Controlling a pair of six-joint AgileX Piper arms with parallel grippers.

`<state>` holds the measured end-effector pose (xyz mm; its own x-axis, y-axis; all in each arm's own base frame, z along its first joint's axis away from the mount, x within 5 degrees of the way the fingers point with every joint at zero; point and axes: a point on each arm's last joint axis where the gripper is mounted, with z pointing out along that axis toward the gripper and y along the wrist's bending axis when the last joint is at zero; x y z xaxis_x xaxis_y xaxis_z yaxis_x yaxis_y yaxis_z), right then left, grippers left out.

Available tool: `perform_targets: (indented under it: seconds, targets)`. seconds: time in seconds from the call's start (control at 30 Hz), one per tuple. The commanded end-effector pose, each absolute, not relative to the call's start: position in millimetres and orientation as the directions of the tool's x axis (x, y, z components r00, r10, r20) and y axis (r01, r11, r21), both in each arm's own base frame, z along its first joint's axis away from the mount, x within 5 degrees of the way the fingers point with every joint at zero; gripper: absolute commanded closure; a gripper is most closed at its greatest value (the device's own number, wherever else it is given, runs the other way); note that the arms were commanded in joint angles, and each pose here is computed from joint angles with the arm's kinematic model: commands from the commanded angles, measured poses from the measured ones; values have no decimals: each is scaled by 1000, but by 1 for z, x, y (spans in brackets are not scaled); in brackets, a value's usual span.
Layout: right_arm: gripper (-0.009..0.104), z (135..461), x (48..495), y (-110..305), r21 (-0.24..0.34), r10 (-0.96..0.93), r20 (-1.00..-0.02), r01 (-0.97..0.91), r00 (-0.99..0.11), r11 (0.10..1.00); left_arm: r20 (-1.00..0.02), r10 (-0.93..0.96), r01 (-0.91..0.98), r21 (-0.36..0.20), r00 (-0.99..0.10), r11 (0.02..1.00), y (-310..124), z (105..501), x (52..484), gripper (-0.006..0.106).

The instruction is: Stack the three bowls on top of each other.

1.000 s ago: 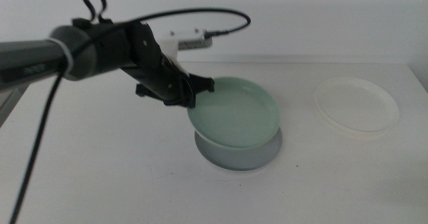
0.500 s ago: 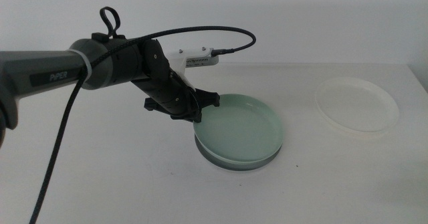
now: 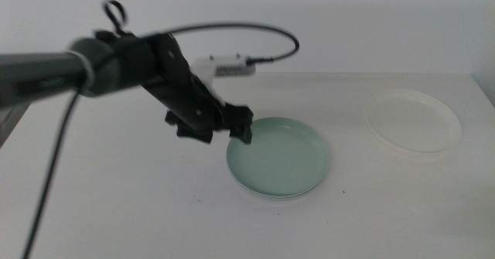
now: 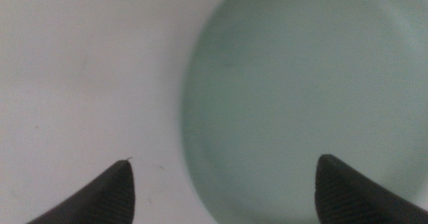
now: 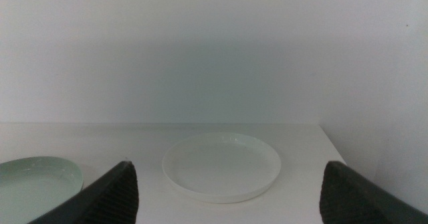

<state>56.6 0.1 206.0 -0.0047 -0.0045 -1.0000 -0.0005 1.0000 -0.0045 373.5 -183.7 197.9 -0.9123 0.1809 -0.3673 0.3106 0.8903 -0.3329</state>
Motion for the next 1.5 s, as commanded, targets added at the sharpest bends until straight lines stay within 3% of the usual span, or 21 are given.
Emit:
perform_targets:
  seconds: [0.0,0.1,0.23,0.47,0.87,1.47]
  targets:
    - [2,206,56,0,-14,-14,-1000,8,4,1000,-427,201,373,-370,-882,851,-176,231,368,7]
    - [2,206,56,0,-14,-14,-1000,8,4,1000,-546,257,504,-368,-797,781,-163,280,353,7]
    - [2,206,56,0,-14,-14,-1000,8,4,1000,-692,342,670,-274,-635,689,-151,342,313,7]
    - [2,206,56,0,-14,-14,-1000,8,4,1000,-827,330,728,-132,-455,673,-122,403,232,7]
    - [2,206,56,0,-14,-14,-1000,8,4,1000,-906,257,664,-36,-338,747,-80,430,134,7]
    - [2,206,56,0,-14,-14,-1000,8,4,1000,-919,248,651,-13,-307,759,-78,433,132,7]
